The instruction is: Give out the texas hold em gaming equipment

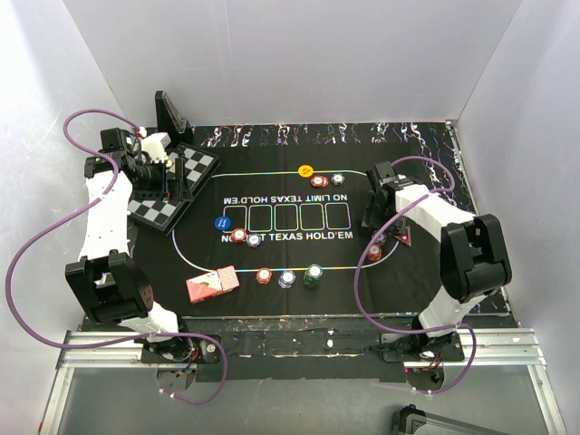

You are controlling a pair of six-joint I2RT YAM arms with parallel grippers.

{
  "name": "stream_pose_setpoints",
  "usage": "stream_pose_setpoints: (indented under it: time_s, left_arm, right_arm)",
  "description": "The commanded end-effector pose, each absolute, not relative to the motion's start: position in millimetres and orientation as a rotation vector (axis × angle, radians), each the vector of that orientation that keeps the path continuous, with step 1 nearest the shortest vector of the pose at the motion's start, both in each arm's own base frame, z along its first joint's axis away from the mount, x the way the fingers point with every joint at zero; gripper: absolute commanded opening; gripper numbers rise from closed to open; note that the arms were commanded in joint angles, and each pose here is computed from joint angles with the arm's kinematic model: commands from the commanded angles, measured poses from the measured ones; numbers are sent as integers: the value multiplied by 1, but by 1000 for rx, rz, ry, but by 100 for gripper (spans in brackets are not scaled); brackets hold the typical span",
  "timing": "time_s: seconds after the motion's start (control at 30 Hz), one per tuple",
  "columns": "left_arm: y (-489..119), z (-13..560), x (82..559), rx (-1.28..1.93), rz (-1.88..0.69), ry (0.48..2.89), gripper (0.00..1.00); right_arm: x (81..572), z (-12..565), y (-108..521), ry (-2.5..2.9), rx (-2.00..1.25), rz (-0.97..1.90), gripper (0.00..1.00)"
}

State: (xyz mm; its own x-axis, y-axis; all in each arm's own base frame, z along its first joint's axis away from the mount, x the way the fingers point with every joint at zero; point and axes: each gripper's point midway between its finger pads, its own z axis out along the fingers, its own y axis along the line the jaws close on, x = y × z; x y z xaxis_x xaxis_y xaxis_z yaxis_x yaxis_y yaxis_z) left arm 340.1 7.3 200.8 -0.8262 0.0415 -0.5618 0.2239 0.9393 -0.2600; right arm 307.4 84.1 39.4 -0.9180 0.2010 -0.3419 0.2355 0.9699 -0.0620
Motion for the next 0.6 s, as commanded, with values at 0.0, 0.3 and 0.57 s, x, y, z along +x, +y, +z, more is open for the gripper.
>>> stream_pose_setpoints:
  time_s: [0.0, 0.3, 0.57]
  left_arm:
    - [5, 218, 341, 214, -423, 2462, 100]
    - [6, 219, 340, 202, -419, 2461, 100]
    - [6, 219, 339, 197, -417, 2460, 100]
  right_arm:
    - [332, 108, 101, 2604, 294, -53, 70]
    - [293, 164, 214, 2537, -228, 210, 84]
    - [230, 125, 276, 2601, -584, 232, 88]
